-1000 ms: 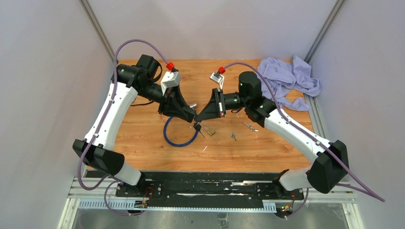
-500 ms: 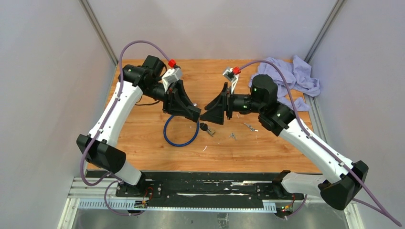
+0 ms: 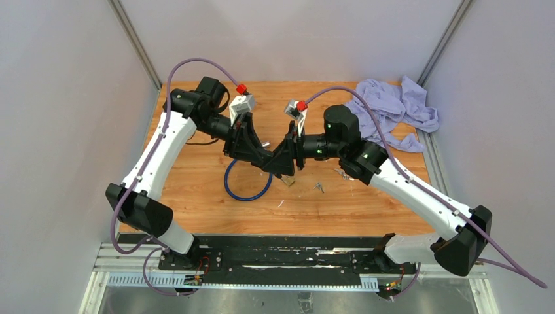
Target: Unlock with the key
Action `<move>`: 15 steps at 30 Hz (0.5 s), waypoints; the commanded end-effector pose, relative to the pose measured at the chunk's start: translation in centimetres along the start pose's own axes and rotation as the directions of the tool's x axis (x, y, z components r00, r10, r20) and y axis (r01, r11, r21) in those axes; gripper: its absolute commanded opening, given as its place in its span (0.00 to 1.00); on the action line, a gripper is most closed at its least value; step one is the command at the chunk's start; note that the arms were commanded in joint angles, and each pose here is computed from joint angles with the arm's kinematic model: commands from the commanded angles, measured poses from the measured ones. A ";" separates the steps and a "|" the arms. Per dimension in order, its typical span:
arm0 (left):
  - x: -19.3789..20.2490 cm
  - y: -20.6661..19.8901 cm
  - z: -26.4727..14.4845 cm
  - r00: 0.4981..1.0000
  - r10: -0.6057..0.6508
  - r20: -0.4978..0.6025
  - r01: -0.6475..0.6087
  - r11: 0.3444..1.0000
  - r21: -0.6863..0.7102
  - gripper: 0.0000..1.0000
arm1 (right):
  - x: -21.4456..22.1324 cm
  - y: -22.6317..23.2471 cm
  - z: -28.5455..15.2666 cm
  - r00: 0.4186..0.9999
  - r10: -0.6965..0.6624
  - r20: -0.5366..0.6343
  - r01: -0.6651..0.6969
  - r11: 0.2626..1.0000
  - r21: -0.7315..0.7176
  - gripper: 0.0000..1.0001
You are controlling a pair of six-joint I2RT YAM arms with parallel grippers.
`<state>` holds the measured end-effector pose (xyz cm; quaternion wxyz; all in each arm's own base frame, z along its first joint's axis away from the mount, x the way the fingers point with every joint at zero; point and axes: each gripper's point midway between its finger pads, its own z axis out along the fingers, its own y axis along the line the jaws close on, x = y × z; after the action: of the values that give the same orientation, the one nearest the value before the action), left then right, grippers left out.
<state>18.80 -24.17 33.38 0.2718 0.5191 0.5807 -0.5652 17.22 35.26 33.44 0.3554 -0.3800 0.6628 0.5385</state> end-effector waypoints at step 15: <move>-1.8 -0.1 -0.2 0.999 -0.040 0.022 0.040 0.999 0.001 0.41 | -0.7 -0.3 1.3 0.998 -0.025 0.054 0.022 0.998 0.052 0.00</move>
<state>19.07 -23.80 33.22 0.2422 0.4965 0.6221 -0.5548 18.27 36.11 32.53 0.3697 -0.3722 0.6733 0.5210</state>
